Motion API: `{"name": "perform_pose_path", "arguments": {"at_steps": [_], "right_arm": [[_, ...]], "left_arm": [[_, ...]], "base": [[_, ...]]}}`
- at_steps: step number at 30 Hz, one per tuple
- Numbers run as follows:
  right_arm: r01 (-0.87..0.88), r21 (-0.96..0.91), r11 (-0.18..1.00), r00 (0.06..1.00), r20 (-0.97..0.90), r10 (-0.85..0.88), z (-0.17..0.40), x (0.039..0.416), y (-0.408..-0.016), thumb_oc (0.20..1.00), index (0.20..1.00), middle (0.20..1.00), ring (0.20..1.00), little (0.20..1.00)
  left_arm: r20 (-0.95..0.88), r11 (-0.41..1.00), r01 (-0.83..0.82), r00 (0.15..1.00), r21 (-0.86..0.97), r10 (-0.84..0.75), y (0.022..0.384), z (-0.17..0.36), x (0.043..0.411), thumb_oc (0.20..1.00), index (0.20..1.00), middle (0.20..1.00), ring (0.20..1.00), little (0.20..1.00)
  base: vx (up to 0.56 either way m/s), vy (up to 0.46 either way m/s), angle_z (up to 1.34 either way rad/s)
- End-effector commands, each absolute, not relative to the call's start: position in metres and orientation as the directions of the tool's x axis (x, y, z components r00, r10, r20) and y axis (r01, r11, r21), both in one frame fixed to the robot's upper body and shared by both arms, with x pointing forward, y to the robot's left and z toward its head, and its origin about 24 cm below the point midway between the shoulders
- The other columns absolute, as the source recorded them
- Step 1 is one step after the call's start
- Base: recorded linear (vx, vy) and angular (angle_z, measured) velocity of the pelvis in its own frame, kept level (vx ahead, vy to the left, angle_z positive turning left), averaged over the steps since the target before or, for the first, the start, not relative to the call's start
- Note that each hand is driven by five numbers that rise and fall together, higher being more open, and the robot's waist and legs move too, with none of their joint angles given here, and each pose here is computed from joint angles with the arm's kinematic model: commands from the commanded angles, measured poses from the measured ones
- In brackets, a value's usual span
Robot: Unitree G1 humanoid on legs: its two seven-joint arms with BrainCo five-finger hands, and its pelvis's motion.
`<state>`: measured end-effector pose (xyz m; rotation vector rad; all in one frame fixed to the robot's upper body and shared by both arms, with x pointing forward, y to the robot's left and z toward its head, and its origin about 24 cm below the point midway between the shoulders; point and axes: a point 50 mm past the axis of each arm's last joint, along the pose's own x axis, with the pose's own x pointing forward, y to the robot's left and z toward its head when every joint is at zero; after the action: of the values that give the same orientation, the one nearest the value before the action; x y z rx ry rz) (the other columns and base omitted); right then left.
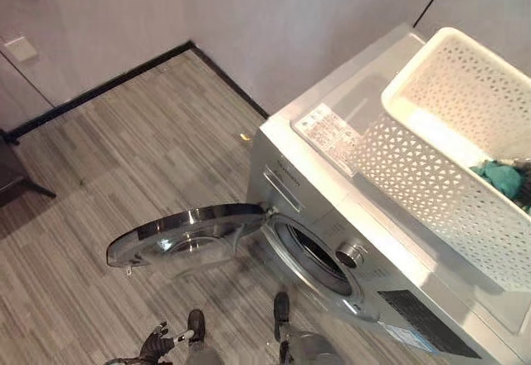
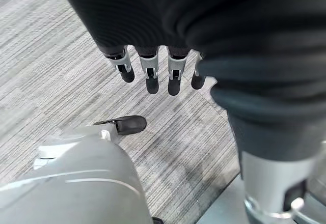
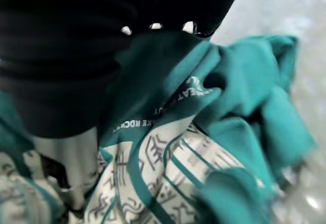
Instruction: Grab the laundry basket,head to the washer,open it,put in the laundry and shut it.
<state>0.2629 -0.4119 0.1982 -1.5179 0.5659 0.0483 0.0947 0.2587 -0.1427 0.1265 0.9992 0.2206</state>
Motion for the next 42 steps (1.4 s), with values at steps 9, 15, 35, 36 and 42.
{"name": "perform_pose_path", "arguments": {"at_steps": [9, 15, 35, 36, 42], "right_arm": [[-0.553, -0.801, 0.230, 0.762, -0.597, -0.250, 0.105, 0.271, -0.391, 1.000, 1.000, 1.000, 1.000, 1.000], [-0.460, -0.808, 0.369, 0.814, -0.550, -0.189, 0.102, 0.280, -0.379, 0.200, 0.200, 0.200, 0.200, 0.200], [0.123, -0.766, 0.630, 0.974, -0.029, -0.226, 0.203, 0.254, -0.408, 0.200, 0.200, 0.200, 0.200, 0.200], [0.172, -0.747, 0.642, 0.968, 0.007, -0.251, 0.207, 0.250, -0.413, 0.200, 0.200, 0.200, 0.200, 0.200], [0.400, -0.631, 0.665, 0.911, 0.194, -0.364, 0.234, 0.230, -0.434, 0.200, 0.200, 0.200, 0.200, 0.200]], "left_arm": [[-0.723, 0.963, -0.122, 0.640, 0.241, 0.262, 0.267, -0.123, 0.144, 1.000, 1.000, 1.000, 1.000, 1.000], [-0.711, 0.961, -0.150, 0.647, 0.234, 0.275, 0.266, -0.122, 0.151, 1.000, 1.000, 1.000, 1.000, 1.000], [-0.722, 0.955, -0.100, 0.633, 0.280, 0.278, 0.282, -0.119, 0.134, 1.000, 1.000, 1.000, 1.000, 1.000], [-0.724, 0.955, -0.095, 0.633, 0.280, 0.275, 0.281, -0.120, 0.133, 1.000, 1.000, 1.000, 1.000, 1.000], [-0.720, 0.953, -0.073, 0.639, 0.294, 0.271, 0.282, -0.118, 0.134, 1.000, 1.000, 1.000, 1.000, 1.000]], "base": [[-0.01, -0.043, 0.06], [0.00, -0.009, 0.02], [0.03, -0.003, 0.00], [0.03, 0.007, 0.00], [0.01, 0.010, -0.02]]}}
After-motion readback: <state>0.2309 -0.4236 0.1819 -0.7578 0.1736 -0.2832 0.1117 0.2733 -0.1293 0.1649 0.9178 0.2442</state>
